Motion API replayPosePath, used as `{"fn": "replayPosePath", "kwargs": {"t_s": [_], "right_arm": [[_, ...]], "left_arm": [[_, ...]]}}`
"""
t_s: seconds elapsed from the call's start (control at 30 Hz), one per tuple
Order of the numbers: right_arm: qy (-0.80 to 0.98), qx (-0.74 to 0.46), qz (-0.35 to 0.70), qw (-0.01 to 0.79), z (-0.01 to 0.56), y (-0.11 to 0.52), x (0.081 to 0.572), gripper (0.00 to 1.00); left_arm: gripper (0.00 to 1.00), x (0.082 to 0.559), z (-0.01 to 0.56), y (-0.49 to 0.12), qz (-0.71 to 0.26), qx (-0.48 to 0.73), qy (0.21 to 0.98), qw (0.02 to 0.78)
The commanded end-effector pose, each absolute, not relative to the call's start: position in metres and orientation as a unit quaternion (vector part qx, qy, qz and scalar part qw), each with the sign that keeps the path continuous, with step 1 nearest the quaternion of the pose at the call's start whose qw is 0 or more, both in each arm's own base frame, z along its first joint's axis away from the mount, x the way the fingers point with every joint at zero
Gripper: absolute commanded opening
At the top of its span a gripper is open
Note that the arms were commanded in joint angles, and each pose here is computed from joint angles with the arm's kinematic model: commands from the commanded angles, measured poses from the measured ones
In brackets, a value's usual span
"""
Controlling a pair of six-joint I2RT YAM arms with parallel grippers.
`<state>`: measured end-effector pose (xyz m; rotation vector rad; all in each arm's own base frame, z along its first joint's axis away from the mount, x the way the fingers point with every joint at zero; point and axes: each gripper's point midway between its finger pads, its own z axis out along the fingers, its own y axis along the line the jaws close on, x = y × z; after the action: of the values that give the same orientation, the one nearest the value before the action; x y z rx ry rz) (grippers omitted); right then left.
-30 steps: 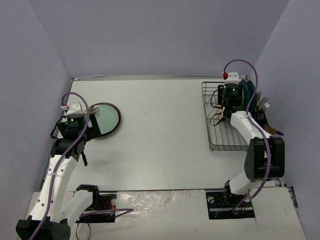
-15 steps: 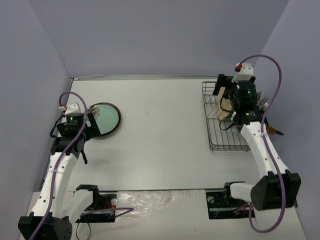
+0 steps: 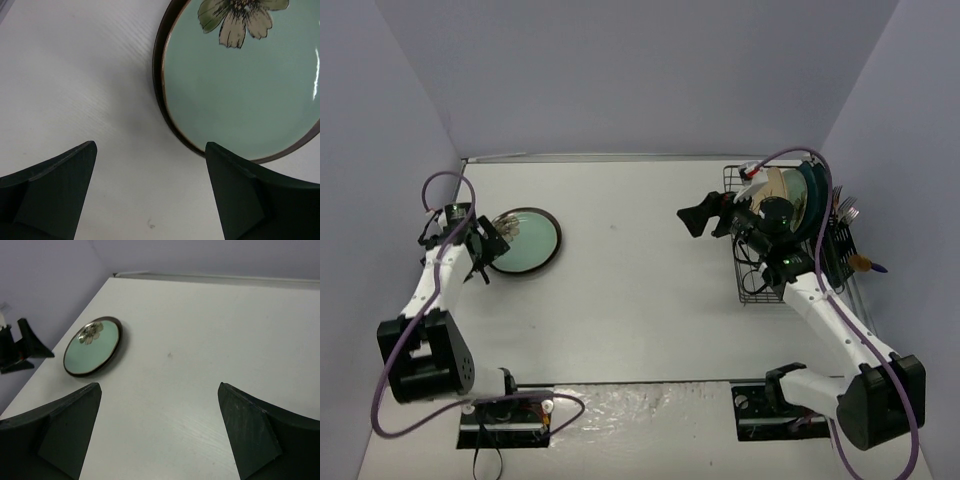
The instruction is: Load the plates into the dish rack
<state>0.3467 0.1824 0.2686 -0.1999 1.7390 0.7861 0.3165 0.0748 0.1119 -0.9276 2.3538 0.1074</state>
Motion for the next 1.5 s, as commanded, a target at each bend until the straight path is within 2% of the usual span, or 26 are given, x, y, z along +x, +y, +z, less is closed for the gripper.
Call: {"fn": "replayPosePath", "kwargs": {"t_s": [0.0,0.2,0.53,0.73,0.9,1.0,1.1,1.2,1.47], "right_arm": [[0.695,-0.113,0.396,0.589,0.292,0.202,0.338,1.00],[0.695,-0.126,0.396,0.586,0.287,0.206,0.332,1.00],[0.695,-0.137,0.395,0.585,0.286,0.209,0.329,1.00],[0.695,-0.136,0.394,0.585,0.287,0.209,0.329,1.00],[0.697,-0.135,0.392,0.585,0.287,0.208,0.330,1.00],[0.699,-0.132,0.390,0.585,0.285,0.208,0.331,1.00],[0.701,-0.132,0.392,0.581,0.284,0.209,0.332,1.00],[0.701,-0.131,0.393,0.581,0.284,0.209,0.331,1.00],[0.702,-0.131,0.400,0.574,0.279,0.211,0.332,1.00]], "left_arm": [[0.85,0.380,0.138,0.092,0.038,-0.348,0.868,0.351],[0.80,0.409,0.114,0.100,0.055,-0.321,0.892,0.315],[0.64,0.412,0.064,0.094,0.064,-0.281,0.926,0.243],[0.37,0.415,0.052,0.071,0.057,-0.243,0.940,0.231],[0.27,0.416,0.054,0.049,0.040,-0.227,0.944,0.235],[0.13,0.419,0.058,0.028,0.032,-0.205,0.947,0.245],[0.04,0.419,0.059,0.002,0.021,-0.182,0.951,0.249],[0.00,0.416,0.063,-0.012,0.012,-0.181,0.949,0.258],[0.00,0.390,0.069,-0.021,0.007,-0.206,0.943,0.262]]}}
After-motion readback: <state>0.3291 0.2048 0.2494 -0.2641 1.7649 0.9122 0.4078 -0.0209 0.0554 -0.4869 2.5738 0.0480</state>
